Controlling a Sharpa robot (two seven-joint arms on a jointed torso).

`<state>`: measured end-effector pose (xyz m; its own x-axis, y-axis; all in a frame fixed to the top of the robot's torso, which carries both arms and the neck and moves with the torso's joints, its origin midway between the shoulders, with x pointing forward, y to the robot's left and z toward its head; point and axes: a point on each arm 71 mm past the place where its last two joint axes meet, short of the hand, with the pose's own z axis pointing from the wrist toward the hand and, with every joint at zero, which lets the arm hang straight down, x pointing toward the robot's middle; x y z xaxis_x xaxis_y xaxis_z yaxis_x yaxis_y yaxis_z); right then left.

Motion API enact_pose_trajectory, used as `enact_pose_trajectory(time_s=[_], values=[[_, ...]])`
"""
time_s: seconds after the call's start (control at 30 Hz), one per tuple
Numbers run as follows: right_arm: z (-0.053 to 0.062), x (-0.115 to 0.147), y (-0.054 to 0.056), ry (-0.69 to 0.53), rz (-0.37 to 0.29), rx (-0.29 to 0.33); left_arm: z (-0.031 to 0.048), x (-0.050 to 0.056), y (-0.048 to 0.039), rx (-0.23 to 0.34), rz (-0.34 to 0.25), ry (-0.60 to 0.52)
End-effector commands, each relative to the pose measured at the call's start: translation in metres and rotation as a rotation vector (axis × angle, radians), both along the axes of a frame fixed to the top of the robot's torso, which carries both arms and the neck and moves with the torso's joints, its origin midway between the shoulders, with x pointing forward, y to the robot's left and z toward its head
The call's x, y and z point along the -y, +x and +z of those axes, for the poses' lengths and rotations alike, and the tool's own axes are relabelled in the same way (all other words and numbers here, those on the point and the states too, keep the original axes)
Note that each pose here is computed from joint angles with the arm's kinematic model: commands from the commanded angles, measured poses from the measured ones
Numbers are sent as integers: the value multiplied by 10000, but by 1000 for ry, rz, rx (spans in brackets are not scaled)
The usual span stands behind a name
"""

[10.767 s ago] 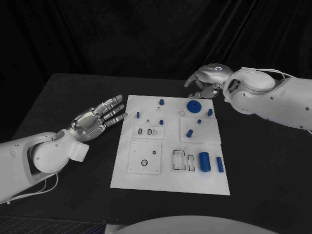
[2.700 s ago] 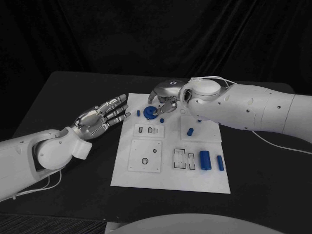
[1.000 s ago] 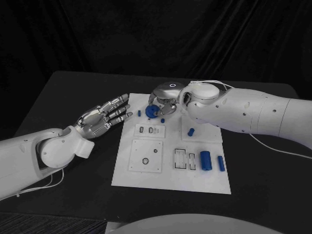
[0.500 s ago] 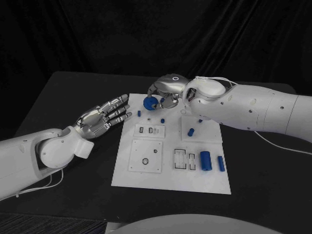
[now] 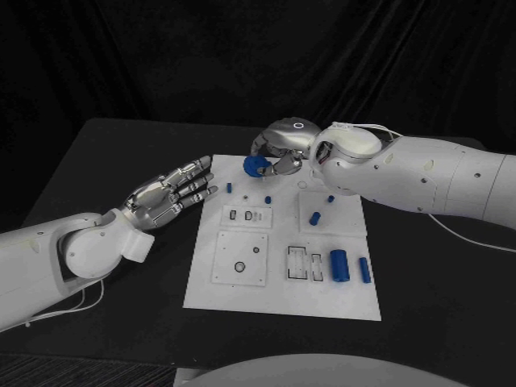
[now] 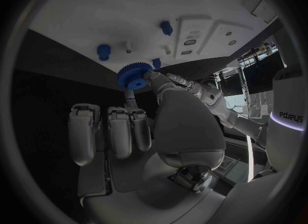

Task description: Assemble the parts on the task board

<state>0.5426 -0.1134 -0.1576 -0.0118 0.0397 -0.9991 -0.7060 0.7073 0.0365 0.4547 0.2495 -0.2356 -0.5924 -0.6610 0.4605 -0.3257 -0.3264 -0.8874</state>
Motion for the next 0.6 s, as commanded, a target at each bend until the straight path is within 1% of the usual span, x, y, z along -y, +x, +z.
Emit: enact_pose_trajectory(time_s=[0.03, 0.37, 0.6], values=[[-22, 47, 21, -35, -35, -32, 9, 12, -7, 3, -12, -14], [-73, 92, 36, -75, -60, -78, 8, 13, -9, 2, -13, -14], [-103, 89, 46, -91, -75, -97, 7, 14, -9, 2, -13, -13]])
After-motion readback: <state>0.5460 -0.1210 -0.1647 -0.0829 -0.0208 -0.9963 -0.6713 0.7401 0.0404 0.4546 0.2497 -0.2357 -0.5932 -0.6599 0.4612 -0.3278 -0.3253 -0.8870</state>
